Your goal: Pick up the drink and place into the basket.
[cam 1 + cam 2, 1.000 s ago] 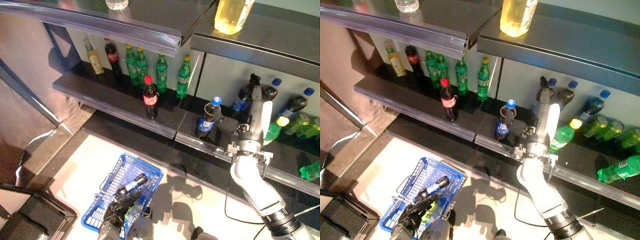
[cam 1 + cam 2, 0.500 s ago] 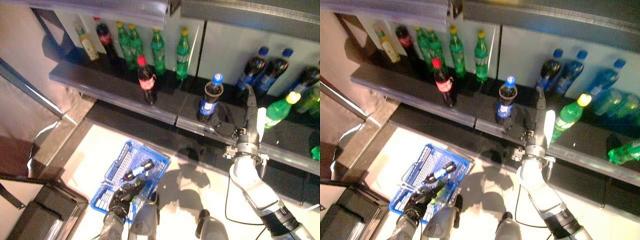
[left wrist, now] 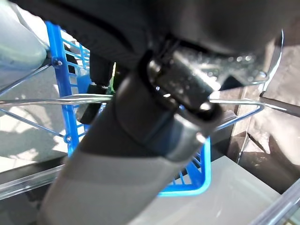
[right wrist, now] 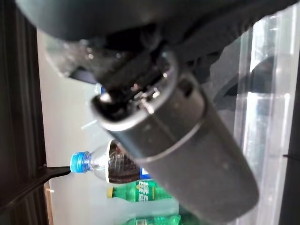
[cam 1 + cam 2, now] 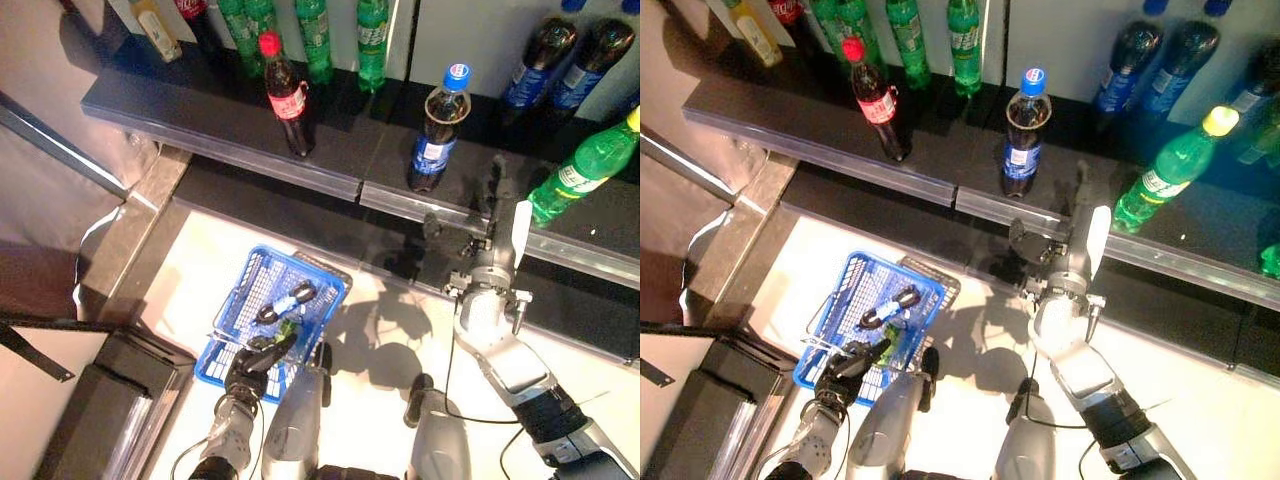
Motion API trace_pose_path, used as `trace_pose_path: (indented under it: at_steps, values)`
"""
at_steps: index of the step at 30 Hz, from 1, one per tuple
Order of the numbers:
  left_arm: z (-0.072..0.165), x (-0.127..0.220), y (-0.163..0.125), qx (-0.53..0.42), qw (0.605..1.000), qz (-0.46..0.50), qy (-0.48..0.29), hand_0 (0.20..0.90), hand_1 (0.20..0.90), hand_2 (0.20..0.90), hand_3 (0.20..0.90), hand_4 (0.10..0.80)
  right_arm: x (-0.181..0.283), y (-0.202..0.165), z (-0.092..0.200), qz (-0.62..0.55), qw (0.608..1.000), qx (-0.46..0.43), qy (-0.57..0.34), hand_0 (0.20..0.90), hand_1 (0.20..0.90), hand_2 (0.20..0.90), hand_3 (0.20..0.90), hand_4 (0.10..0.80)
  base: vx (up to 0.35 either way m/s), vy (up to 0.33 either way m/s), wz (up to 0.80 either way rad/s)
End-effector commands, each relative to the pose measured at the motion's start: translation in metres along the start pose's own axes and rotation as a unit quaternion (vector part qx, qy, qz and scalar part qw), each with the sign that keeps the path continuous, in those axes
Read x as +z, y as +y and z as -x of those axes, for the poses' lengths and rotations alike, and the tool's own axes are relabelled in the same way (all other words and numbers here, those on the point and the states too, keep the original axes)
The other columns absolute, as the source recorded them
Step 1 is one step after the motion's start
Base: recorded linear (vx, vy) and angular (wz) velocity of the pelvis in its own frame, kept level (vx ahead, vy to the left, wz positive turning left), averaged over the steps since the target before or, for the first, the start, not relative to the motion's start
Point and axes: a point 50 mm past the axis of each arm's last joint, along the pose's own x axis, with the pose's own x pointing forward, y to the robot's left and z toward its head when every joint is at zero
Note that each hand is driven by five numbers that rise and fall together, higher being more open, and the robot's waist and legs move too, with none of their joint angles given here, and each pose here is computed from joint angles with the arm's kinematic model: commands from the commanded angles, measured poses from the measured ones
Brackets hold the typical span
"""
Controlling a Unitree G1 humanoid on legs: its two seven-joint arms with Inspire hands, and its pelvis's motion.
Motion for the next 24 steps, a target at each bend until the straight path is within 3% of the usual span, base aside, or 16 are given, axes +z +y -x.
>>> trace_pose_path:
  at_steps: [1, 24]
  values:
    - [0.053, -0.028, 0.076, 0.076, 0.99, -0.094, 0.075, 0.3, 0.3, 0.3, 0.2, 0.1, 0.065, -0.003, -0.023, -0.122, 0.984, -0.071, -0.11, 0.9, 0.9, 0.9, 0.9, 0.8, -0.003, -0.023, 0.06]
    - [0.026, 0.012, 0.058, 0.057, 0.99, -0.123, 0.035, 0.3, 0.3, 0.3, 0.2, 0.1, 0.127, -0.009, -0.081, -0.222, 0.956, -0.161, -0.105, 0.9, 0.9, 0.9, 0.9, 0.8, -0.016, -0.025, 0.06]
